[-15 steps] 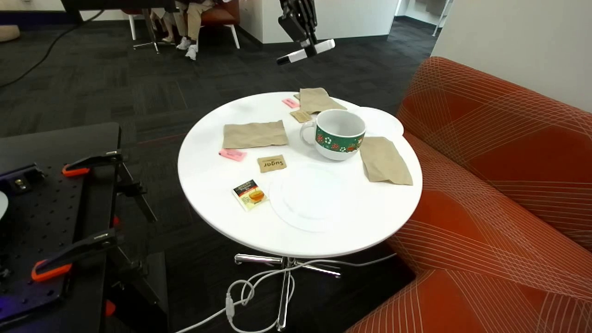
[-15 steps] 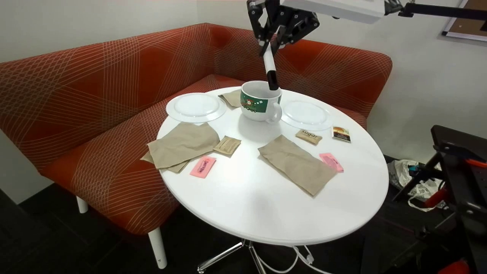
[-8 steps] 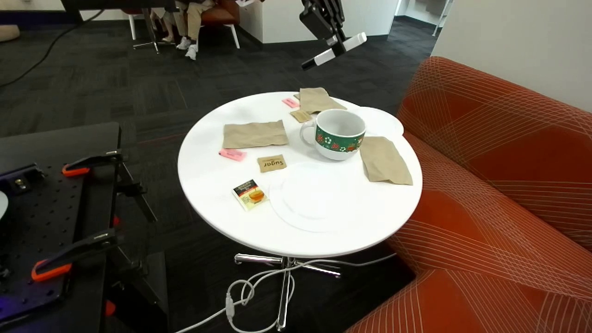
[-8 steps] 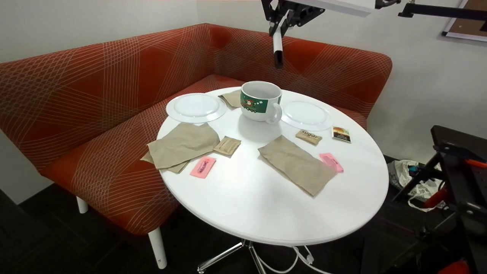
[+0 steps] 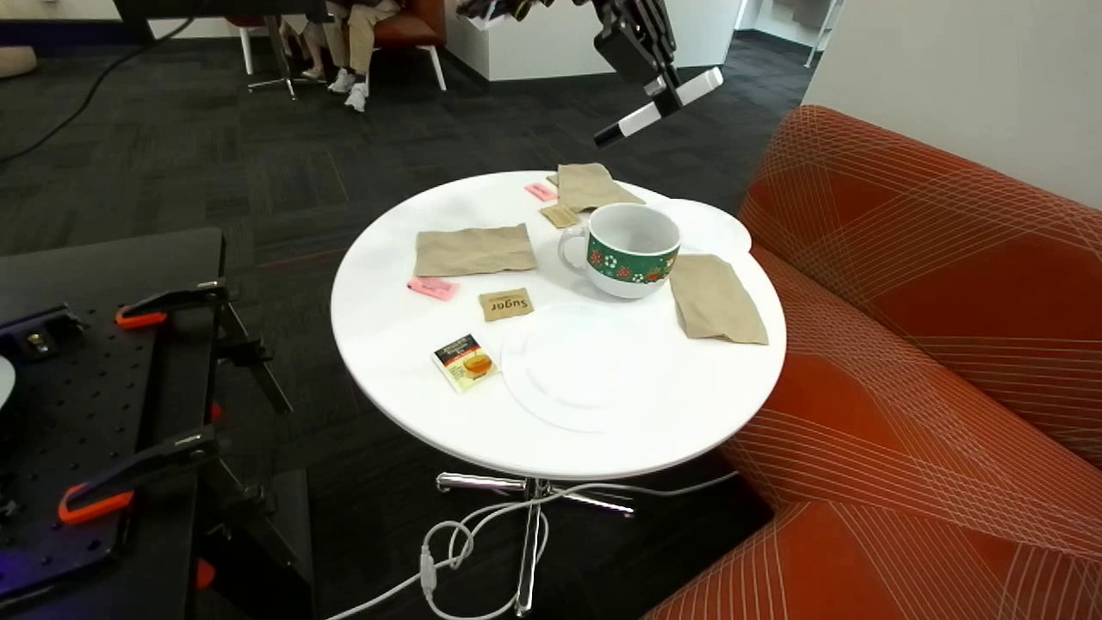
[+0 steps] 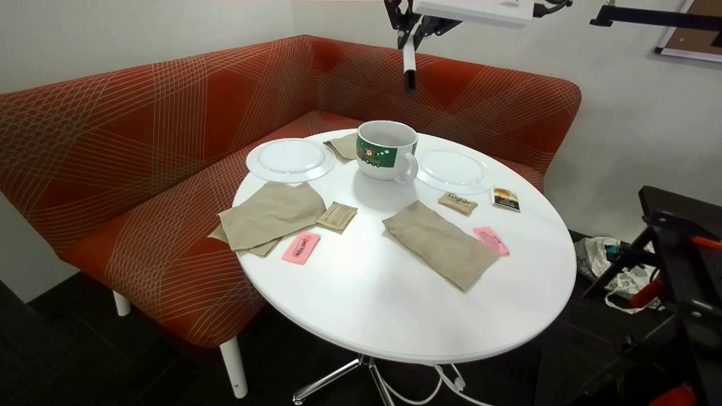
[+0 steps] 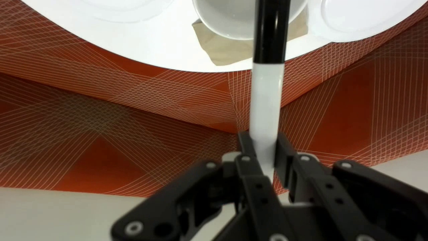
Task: Pick up the pen from the table and put it in the mug cup.
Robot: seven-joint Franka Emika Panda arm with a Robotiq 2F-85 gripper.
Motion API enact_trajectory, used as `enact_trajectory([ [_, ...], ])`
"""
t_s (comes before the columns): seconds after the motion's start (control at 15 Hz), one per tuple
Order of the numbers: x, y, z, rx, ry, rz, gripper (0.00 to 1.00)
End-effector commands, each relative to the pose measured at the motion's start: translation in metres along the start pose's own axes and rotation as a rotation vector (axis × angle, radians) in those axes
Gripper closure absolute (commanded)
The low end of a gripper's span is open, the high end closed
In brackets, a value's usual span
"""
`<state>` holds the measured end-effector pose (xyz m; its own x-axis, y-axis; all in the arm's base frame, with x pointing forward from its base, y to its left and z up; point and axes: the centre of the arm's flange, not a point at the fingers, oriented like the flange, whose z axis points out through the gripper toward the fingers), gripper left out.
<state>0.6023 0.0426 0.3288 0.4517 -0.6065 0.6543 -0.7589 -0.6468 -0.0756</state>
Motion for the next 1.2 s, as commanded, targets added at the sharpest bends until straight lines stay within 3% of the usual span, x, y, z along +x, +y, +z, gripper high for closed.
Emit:
enact_trajectory([
  [0.0,0.003,-0.013,0.025,-0.040,0.034,0.014,0.95],
  [0.93,-0.040,-0.035,0.094,-0.153,0.018,-0.011,0.95],
  [1.0,-0.039,-0.037,0.095,-0.155,0.017,-0.013,0.55],
  [1.13,-0.038,-0.041,0.097,-0.156,0.020,-0.017,0.47],
])
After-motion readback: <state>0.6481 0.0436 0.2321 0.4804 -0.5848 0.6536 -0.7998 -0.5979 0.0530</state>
